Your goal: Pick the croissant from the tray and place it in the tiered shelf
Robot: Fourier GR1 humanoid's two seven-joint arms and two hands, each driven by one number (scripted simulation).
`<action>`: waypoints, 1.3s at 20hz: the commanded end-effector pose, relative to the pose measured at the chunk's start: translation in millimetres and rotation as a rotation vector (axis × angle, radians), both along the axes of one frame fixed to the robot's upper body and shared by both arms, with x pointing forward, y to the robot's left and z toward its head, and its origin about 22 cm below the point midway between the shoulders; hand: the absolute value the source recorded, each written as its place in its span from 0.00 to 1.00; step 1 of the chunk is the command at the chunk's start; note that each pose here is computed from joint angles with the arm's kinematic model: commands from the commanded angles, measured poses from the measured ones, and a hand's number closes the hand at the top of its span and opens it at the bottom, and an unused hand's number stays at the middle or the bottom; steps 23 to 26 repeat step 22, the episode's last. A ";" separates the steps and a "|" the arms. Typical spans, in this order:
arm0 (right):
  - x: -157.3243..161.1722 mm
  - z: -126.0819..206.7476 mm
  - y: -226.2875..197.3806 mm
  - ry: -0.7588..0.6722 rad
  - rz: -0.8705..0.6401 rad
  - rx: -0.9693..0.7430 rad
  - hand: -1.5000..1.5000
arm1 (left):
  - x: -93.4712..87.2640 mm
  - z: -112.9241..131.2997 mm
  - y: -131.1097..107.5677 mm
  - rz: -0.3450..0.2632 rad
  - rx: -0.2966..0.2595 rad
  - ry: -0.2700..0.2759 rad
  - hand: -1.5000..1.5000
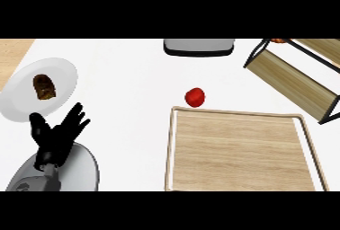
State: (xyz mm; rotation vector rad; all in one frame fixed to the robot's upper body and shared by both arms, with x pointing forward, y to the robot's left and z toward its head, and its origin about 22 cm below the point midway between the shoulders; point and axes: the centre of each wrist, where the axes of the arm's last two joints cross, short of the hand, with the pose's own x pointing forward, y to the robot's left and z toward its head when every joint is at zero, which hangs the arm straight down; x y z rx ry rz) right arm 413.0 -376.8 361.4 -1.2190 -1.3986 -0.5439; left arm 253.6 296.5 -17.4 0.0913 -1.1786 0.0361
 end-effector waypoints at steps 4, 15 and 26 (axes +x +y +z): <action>-21.9 21.2 -15.1 -0.155 -0.149 0.018 0.00 | 8.2 -9.2 4.5 0.019 -0.005 0.075 0.50; -118.4 53.7 -74.1 -0.293 -0.363 0.096 0.00 | -15.4 -11.1 -0.8 0.042 -0.001 0.075 0.50; -183.0 19.1 -81.1 -0.271 -0.295 0.098 0.00 | -18.1 -20.2 18.1 0.074 0.017 0.083 0.50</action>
